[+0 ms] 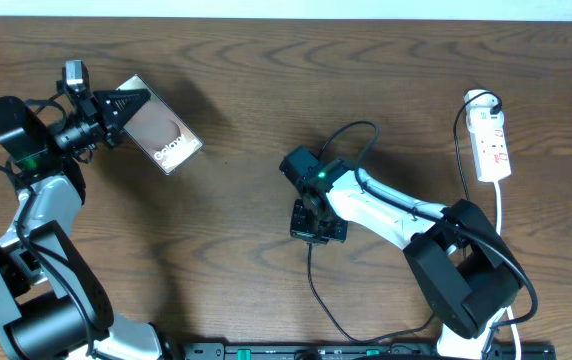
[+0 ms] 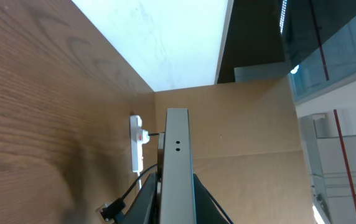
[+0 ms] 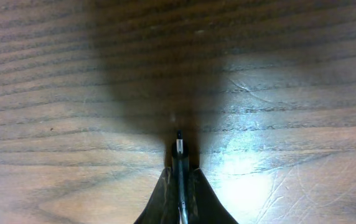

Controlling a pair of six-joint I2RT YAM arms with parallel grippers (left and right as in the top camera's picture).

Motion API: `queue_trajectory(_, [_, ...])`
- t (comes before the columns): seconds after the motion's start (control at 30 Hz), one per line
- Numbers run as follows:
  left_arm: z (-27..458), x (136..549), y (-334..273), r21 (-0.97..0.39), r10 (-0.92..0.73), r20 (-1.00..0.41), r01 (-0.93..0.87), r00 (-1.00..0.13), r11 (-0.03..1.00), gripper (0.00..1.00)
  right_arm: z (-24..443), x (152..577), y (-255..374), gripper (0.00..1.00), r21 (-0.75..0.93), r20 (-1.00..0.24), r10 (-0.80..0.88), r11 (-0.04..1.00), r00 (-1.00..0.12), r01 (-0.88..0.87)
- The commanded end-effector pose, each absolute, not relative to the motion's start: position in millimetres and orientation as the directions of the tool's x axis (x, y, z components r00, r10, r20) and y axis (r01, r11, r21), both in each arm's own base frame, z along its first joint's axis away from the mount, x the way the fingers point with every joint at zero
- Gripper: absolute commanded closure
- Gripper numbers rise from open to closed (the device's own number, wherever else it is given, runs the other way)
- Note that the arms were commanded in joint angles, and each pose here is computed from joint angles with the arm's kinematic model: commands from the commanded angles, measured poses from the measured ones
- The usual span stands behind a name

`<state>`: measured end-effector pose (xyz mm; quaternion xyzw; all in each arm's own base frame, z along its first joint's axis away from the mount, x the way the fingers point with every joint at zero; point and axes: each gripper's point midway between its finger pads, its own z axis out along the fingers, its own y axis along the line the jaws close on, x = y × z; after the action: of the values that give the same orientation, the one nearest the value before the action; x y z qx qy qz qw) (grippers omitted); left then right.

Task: Plug charger to phone and switch on socket
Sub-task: 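Lift the connector with the right gripper toward the phone's bottom edge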

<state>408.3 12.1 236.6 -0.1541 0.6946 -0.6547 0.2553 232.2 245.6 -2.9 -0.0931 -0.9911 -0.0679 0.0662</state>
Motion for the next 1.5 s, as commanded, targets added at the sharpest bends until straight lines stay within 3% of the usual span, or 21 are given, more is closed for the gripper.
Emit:
queue_trajectory(0.0, [239.2,405.7,9.6,-0.985,-0.527,-0.17,0.139,-0.833,0.099,0.93,-21.5,228.7,236.2,0.99,0.068,0.163,0.183,0.978,-0.97,0.196])
queue_trajectory(0.17, [239.3,405.7,9.6,-0.985,-0.527,-0.171,0.14,-0.833,0.099,0.93,-14.4,230.5,248.3,0.99,0.164,0.224,0.155,0.967,-0.962,0.194])
queue_trajectory(0.3, [239.2,405.7,9.6,-0.985,-0.527,-0.17,0.139,-0.833,0.099,0.93,9.3,242.8,292.1,0.99,0.484,0.251,-0.032,0.87,-0.967,0.097])
queue_trajectory(0.4, [239.3,405.6,9.5,-0.985,-0.526,-0.17,0.139,-0.833,0.099,0.93,45.2,255.3,329.7,0.99,0.753,0.13,-0.229,0.656,-0.965,-0.054])
queue_trajectory(0.5, [239.3,405.6,9.5,-0.985,-0.526,-0.171,0.139,-0.833,0.099,0.93,86.9,260.7,354.7,0.99,0.899,-0.08,-0.369,0.375,-0.926,-0.227])
queue_trajectory(0.67, [239.4,403.7,8.3,-0.979,-0.512,-0.203,0.169,-0.835,0.113,0.93,133.8,256.6,370.4,0.99,0.92,-0.332,-0.441,0.046,-0.834,-0.39])
queue_trajectory(0.8, [239.7,401.3,6.9,-0.977,-0.497,-0.214,0.181,-0.841,0.115,0.93,154.8,250.6,372.1,0.99,0.88,-0.461,-0.45,-0.117,-0.765,-0.461])
queue_trajectory(0.93, [239.8,399.7,6.0,-0.974,-0.487,-0.227,0.194,-0.844,0.118,0.93,162.6,246.5,370.8,0.99,0.835,-0.545,-0.443,-0.204,-0.712,-0.511])
queue_trajectory(1.17, [240.0,397.9,4.9,-0.969,-0.474,-0.248,0.214,-0.845,0.126,0.92,162.5,246.3,370.9,0.99,0.832,-0.548,-0.442,-0.207,-0.71,-0.514])
queue_trajectory(1.47, [240.0,397.6,-16.2,-0.958,-0.423,-0.288,0.256,-0.859,0.132,0.93,172.4,236.5,377.0,0.99,0.786,-0.616,-0.439,-0.291,-0.654,-0.545])
